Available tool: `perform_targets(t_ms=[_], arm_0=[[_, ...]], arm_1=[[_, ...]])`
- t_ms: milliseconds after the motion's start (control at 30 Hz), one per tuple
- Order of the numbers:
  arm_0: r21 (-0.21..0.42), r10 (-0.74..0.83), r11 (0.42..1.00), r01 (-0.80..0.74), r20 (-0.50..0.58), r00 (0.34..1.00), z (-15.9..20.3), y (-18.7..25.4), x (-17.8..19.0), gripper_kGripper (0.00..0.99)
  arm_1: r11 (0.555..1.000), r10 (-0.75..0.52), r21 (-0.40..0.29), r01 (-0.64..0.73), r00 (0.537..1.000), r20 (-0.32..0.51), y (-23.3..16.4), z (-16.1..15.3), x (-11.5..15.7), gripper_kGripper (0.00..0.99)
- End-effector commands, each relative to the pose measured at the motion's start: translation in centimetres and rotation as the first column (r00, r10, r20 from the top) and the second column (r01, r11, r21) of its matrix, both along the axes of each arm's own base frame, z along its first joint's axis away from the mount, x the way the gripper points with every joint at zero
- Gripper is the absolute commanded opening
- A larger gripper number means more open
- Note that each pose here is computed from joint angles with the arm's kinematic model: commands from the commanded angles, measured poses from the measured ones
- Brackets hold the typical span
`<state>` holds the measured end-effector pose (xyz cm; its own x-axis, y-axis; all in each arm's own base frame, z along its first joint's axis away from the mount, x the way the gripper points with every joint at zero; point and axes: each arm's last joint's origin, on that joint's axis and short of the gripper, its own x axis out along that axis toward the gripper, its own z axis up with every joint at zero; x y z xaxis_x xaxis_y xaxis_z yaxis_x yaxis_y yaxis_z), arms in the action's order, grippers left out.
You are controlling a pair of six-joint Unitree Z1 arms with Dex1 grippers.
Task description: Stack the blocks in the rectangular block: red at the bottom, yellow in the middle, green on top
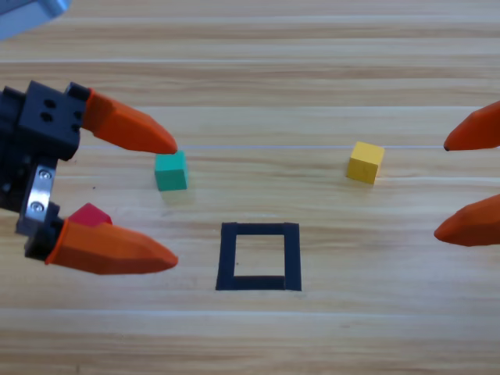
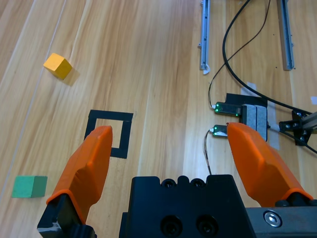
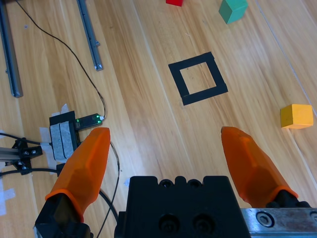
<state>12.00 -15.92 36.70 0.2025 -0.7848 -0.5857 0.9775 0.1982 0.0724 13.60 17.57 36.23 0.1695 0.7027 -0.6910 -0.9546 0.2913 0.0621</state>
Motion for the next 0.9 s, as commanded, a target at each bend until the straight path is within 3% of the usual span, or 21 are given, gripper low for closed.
perform_targets(t_ms=[33, 233, 367, 433, 533, 667, 733, 833, 900], arm_0=[[0.022, -0.01, 1.0, 0.01, 0.002, 1.0, -0.8, -0.3, -0.2, 0.99], [0.022, -0.008, 1.0, 0.008, 0.0, 1.0, -1.1, -0.2, -0.3, 0.99], [0.022, -0.009, 1.0, 0.009, -0.002, 1.0, -1.2, -0.1, -0.4, 0.99], [0.02, -0.009, 1.0, 0.009, 0.0, 1.0, -1.3, 0.0, -0.5, 0.99], [0.023, 0.005, 1.0, -0.005, -0.009, 1.0, -1.6, 0.1, -0.5, 0.99], [0.006, 0.178, 0.984, -0.178, -0.016, 0.984, -0.8, 0.5, -0.1, 0.99], [-0.001, 0.364, 0.931, -0.364, -0.023, 0.931, -0.4, 1.0, 0.5, 0.99], [-0.02, 0.595, 0.802, -0.597, -0.057, 0.802, 0.0, 1.8, 1.2, 0.99], [-0.037, 0.698, 0.71, -0.704, -0.096, 0.709, 0.2, 2.2, 1.5, 0.99]], arm_1=[[0.999, 0.024, -0.045, -0.026, 0.999, -0.033, 0.8, -1.1, -0.2, 0.985], [0.998, -0.006, -0.067, 0.001, 0.997, -0.077, 1.5, -1.9, 0.4, 0.985], [0.976, -0.197, -0.116, 0.183, 0.972, -0.125, 2.4, -3.3, 2.9, 0.985], [0.941, -0.318, -0.158, 0.298, 0.941, -0.116, 3.2, -3.8, 4.3, 0.982], [0.84, -0.516, -0.222, 0.495, 0.855, -0.048, 4.6, -4.7, 6.8, 0.976], [0.744, -0.633, -0.26, 0.616, 0.774, 0.02, 6.0, -6.0, 9.2, 0.954], [0.692, -0.692, -0.261, 0.673, 0.721, 0.025, 6.4, -6.5, 10.3, 0.954], [0.591, -0.792, -0.247, 0.768, 0.611, 0.004, 6.6, -7.0, 12.3, 0.953], [0.562, -0.815, -0.26, 0.785, 0.58, -0.011, 6.9, -7.9, 13.3, 0.951]])
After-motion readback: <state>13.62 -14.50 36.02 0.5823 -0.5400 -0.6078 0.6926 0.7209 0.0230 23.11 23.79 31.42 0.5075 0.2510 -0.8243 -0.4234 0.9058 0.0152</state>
